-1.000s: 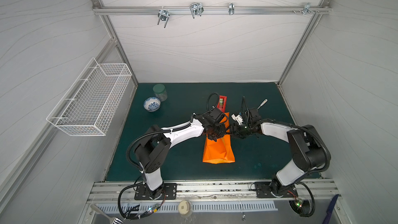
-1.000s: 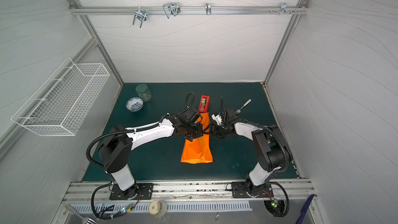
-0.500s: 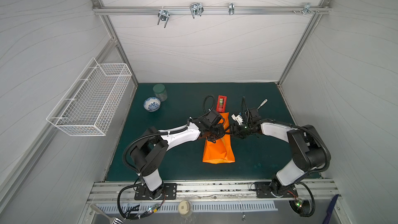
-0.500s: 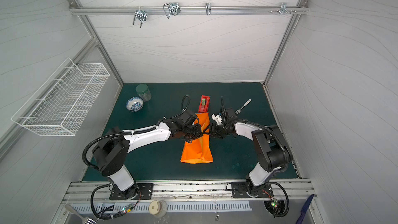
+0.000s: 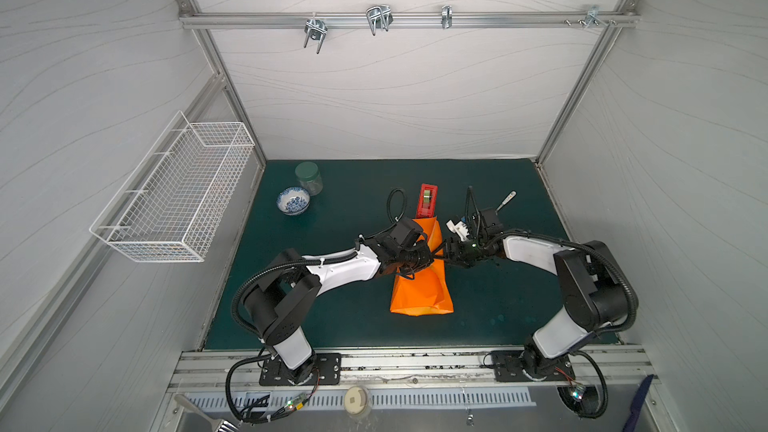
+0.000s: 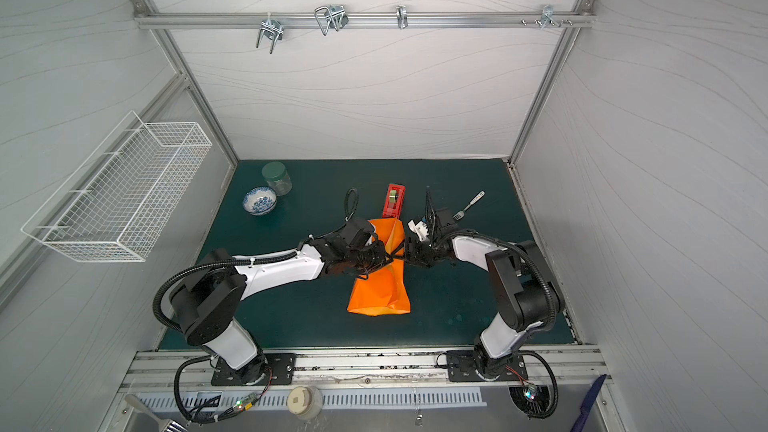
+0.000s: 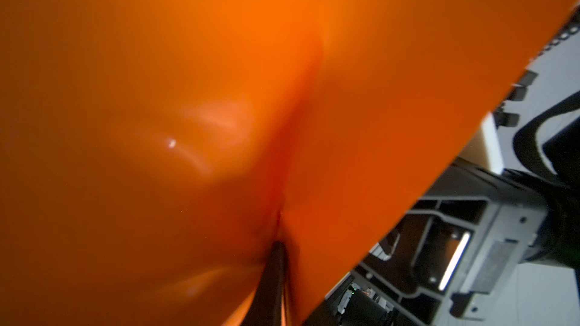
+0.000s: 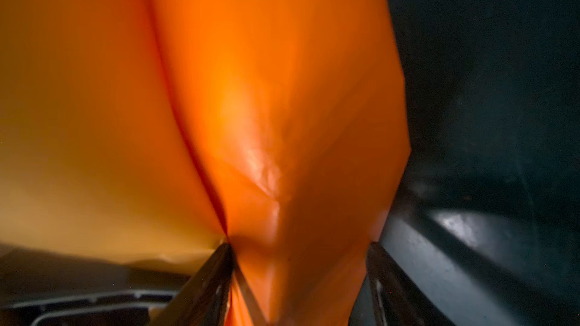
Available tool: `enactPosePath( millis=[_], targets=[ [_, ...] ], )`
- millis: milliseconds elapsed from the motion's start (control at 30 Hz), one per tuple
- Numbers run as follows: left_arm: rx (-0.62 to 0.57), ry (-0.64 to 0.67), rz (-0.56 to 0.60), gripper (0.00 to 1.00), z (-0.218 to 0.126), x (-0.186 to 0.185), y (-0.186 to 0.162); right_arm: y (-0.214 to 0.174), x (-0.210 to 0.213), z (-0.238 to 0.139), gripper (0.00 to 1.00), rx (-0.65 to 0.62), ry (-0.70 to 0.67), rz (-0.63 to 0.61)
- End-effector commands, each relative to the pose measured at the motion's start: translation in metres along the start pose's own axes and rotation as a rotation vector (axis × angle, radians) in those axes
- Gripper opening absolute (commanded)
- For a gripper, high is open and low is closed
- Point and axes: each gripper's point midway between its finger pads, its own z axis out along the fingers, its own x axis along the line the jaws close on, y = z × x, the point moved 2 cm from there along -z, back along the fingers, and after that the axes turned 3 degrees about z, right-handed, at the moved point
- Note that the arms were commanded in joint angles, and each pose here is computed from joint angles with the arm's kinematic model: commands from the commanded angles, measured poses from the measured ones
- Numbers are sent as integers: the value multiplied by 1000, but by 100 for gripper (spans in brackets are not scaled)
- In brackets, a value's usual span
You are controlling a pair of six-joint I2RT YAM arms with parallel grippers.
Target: Wrap the gift box in paper
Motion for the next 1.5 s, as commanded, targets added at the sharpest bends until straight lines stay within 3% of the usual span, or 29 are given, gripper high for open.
enactPosePath(
  millis=[0, 367, 967, 1133, 1467],
  targets=[
    [57, 80, -34, 17, 9, 32, -21, -27, -26, 8, 68, 85, -127, 66],
    [63, 93, -65, 31, 14, 56, -29, -10, -15, -8, 71, 24, -122, 55],
    [58, 96, -92, 41, 16, 76, -35, 22, 15, -74, 76, -181, -104, 29],
    [60, 95, -88, 43, 17, 76, -36, 23, 33, -75, 80, -188, -45, 3],
    [59, 95, -88, 55, 16, 76, -35, 29, 33, -44, 82, -123, -83, -18]
  ],
)
